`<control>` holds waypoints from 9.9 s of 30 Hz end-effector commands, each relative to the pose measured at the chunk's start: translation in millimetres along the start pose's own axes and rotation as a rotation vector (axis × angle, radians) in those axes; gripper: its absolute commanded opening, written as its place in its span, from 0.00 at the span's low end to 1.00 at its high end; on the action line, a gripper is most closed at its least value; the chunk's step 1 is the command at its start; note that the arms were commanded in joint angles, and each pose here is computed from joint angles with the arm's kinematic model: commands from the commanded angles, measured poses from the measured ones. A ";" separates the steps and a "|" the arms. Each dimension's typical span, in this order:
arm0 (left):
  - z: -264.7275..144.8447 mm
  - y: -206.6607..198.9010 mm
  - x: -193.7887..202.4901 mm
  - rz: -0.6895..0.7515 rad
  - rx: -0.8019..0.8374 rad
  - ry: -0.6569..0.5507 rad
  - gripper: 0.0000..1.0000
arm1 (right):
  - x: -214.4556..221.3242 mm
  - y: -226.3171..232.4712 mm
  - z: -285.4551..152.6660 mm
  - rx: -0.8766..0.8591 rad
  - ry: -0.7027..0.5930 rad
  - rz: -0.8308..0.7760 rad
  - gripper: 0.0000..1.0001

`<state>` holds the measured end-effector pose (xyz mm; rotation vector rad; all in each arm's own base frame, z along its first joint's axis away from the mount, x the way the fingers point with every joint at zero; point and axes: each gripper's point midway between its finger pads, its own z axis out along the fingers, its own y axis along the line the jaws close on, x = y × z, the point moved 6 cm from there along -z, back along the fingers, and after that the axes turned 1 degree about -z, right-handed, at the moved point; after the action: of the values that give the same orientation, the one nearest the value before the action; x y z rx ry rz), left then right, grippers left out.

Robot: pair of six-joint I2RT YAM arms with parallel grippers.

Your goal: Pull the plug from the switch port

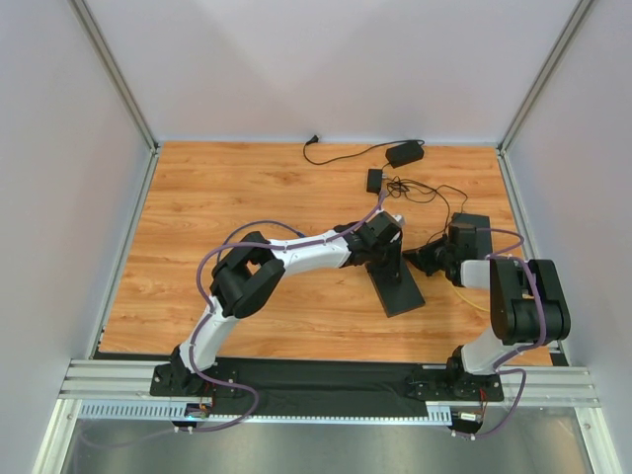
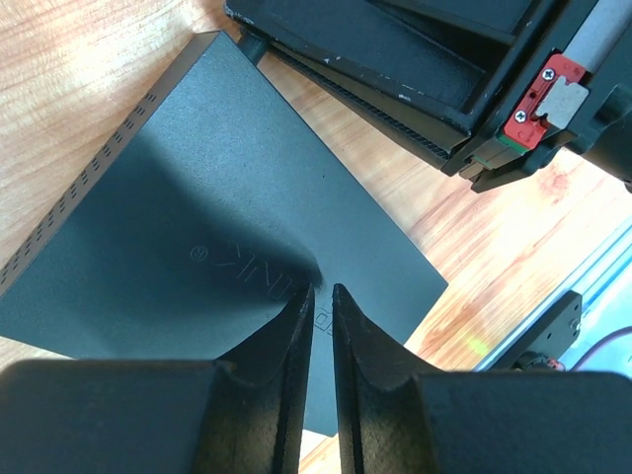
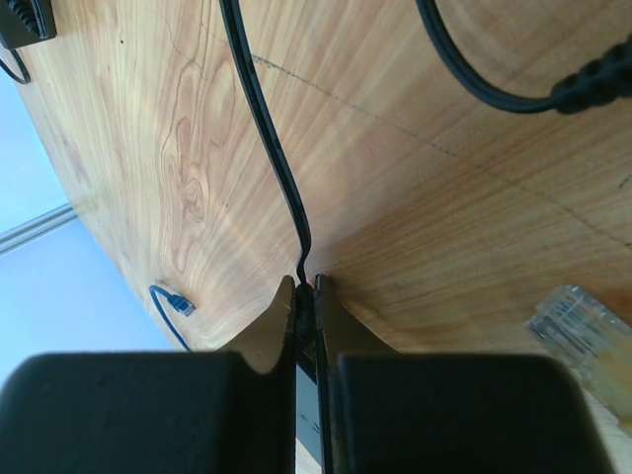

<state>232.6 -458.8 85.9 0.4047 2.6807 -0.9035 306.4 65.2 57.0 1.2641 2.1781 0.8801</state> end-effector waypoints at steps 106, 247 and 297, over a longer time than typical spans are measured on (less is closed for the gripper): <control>-340.0 21.1 25.6 0.105 -0.150 -0.614 0.66 | 175.2 277.4 -126.2 -0.891 0.416 -0.809 0.00; -179.1 93.3 69.0 -0.353 0.317 -0.284 0.71 | 61.1 67.1 -27.4 0.045 0.349 -0.968 0.66; -166.8 229.1 -1.2 -0.385 -0.189 -0.242 0.63 | 246.2 66.8 3.9 -0.184 0.640 -0.726 0.41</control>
<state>270.3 -168.0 78.7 -0.3843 2.6751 -0.6465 258.6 267.5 72.7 0.0790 2.6159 0.9458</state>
